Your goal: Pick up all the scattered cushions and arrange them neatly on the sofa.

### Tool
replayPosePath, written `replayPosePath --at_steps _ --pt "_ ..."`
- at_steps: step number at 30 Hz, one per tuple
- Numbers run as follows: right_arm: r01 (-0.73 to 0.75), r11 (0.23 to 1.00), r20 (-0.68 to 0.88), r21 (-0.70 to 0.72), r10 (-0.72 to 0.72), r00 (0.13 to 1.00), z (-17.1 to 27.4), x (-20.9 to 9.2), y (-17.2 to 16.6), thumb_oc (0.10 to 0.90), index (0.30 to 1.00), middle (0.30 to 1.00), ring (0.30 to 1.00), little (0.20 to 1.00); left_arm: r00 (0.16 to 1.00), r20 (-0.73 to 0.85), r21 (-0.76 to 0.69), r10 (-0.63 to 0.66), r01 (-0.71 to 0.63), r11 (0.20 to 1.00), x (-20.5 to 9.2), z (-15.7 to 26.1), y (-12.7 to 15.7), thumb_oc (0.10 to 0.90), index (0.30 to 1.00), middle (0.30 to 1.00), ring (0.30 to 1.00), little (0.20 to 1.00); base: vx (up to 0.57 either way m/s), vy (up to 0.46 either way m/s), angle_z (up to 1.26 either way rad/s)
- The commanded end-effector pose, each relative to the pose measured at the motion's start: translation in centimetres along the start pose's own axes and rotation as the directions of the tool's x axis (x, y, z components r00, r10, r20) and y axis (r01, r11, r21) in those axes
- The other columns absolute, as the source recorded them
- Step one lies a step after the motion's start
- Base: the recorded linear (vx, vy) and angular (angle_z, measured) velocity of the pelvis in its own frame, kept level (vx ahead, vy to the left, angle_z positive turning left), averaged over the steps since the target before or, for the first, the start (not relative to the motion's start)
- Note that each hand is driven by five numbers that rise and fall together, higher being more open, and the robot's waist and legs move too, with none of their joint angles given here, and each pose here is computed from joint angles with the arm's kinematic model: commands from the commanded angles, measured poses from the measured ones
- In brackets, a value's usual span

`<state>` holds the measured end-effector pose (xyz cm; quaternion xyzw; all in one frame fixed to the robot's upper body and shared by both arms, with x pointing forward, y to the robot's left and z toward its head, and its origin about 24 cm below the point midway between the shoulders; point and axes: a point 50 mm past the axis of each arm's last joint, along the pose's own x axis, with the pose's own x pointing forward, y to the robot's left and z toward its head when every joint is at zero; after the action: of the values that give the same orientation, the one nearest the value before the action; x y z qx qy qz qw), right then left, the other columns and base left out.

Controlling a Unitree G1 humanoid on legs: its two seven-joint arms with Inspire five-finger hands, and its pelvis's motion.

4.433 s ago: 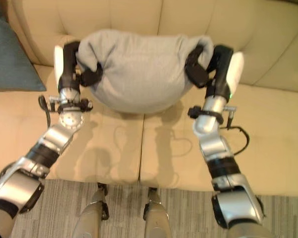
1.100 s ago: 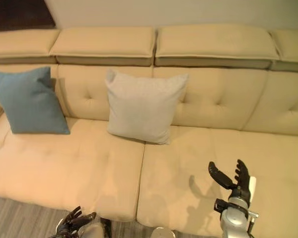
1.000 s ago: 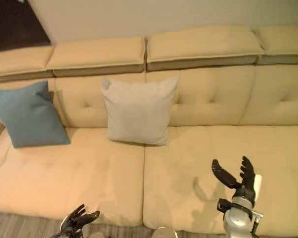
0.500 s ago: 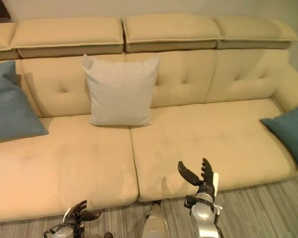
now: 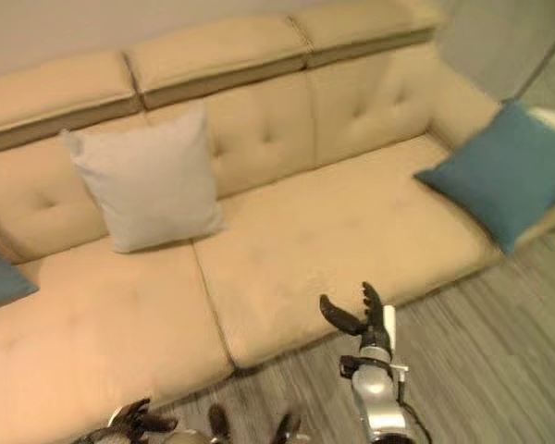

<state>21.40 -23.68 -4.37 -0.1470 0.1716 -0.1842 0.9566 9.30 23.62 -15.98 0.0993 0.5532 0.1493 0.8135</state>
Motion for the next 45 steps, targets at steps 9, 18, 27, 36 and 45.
replayPosePath --at_steps 9,18,27,36,45 --pt "-0.006 1.000 0.219 -0.005 0.007 0.976 3.9 0.8 -1.2 0.800 0.900 0.900 0.900 0.900 0.985 0.155 0.193 -0.071 0.041 0.980 -0.5 2.9 -3.4 0.800 0.900 0.900 0.900 0.900 -0.12 -0.191 -0.28" --pt "-0.089 0.990 0.254 -0.111 0.115 0.960 4.6 1.1 0.3 0.800 0.900 0.900 0.900 0.900 0.973 0.168 0.319 -0.161 0.100 0.942 -1.1 3.0 -6.2 0.800 0.900 0.900 0.900 0.900 -0.09 0.024 -1.29" --pt "-0.166 0.973 0.320 -0.159 0.210 0.924 6.3 0.6 2.3 0.800 0.900 0.900 0.900 0.900 0.931 0.291 0.620 -0.221 -0.008 0.784 -1.1 6.5 -6.3 0.800 0.900 0.900 0.900 0.900 -0.04 0.046 -1.32" --pt "-0.132 0.974 0.308 -0.184 0.185 0.933 6.2 1.0 1.4 0.800 0.900 0.900 0.900 0.900 0.906 0.348 0.652 -0.240 -0.050 0.756 -1.4 7.7 -6.7 0.800 0.900 0.900 0.900 0.900 0.06 -0.170 -0.37" --pt "-0.218 0.949 0.309 -0.228 0.282 0.908 5.8 0.1 2.2 0.800 0.900 0.900 0.900 0.900 0.888 0.414 0.560 -0.202 -0.073 0.825 -1.6 8.3 -6.1 0.800 0.900 0.900 0.900 0.900 0.23 -0.498 -0.24"
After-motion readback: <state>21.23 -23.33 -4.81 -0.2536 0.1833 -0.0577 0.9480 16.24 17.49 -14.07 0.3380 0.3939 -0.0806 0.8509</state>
